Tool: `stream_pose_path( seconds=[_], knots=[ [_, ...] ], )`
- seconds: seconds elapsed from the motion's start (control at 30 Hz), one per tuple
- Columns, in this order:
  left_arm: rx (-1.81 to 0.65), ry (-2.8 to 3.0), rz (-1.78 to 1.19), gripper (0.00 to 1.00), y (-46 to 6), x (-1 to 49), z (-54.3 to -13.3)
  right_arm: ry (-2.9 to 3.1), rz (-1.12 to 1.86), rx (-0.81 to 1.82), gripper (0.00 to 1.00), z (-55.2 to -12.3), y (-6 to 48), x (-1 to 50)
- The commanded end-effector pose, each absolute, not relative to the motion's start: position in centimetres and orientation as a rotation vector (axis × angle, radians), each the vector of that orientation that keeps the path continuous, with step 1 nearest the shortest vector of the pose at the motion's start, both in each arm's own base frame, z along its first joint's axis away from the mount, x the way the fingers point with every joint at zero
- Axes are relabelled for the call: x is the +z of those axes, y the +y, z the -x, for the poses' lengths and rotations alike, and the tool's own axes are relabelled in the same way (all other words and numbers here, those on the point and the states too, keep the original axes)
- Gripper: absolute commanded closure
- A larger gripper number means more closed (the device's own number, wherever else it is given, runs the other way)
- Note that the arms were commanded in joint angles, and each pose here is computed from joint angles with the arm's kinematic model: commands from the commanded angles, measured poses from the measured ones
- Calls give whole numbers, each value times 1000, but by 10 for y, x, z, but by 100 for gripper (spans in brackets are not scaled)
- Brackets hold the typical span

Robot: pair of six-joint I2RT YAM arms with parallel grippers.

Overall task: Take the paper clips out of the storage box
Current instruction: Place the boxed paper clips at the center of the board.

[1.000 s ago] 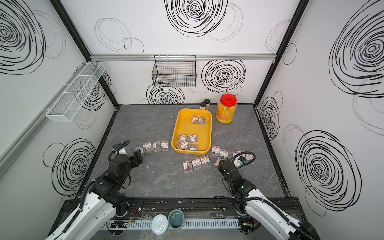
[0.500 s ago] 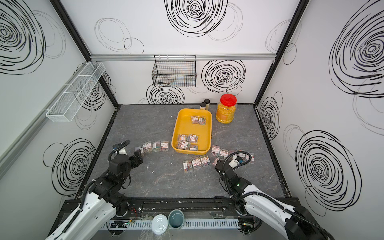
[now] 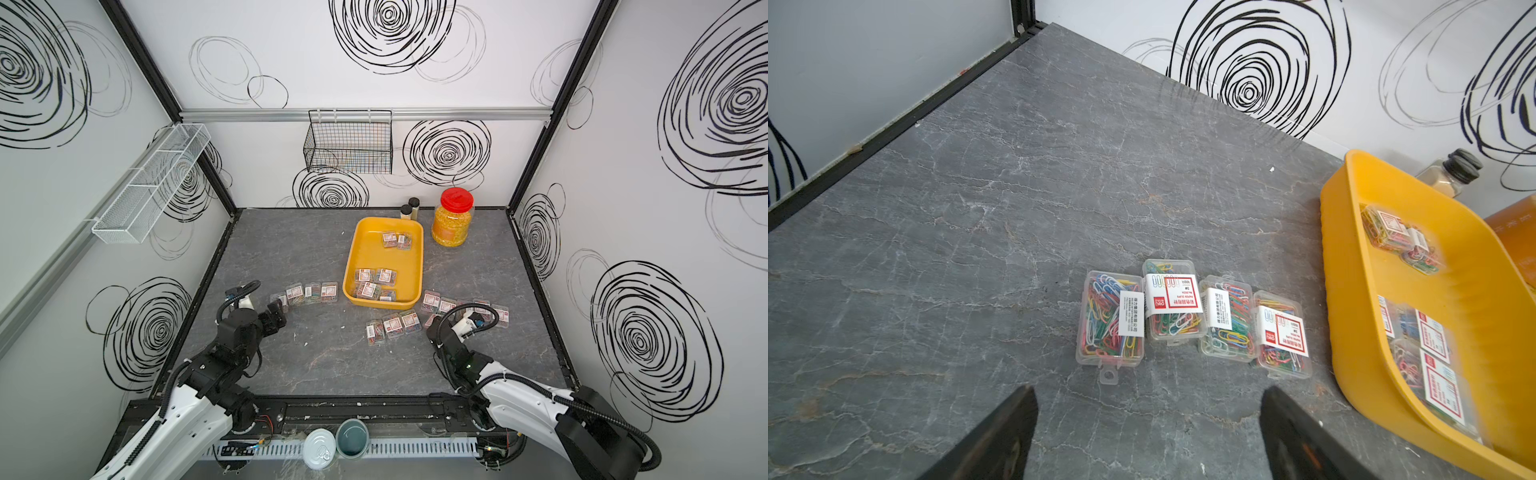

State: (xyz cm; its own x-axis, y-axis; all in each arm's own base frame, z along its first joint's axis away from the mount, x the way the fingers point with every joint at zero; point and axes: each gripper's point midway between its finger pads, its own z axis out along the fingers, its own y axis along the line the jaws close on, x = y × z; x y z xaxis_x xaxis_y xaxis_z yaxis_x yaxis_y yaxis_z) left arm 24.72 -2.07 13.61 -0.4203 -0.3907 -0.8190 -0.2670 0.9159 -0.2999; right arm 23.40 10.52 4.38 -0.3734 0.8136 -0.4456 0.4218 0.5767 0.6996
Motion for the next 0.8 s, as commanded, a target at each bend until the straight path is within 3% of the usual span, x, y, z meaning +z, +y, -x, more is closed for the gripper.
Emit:
stream_pose_path(
  seconds=[0.0,0.2,0.43,0.67,0.77],
  knots=[
    [-155,2023,486,12,-19,135,-248,2066,-984,565,73,-226,105,30],
    [-158,2022,484,12,-20,136,-248,2123,-975,594,70,-224,119,23],
    [-158,2022,485,12,-20,136,-248,2122,-942,645,53,-214,137,34],
    [-161,2022,483,11,-20,136,-248,2200,-886,697,47,-209,168,26],
    [-161,2023,481,11,-21,136,-248,2227,-875,666,39,-210,173,23]
  ],
)
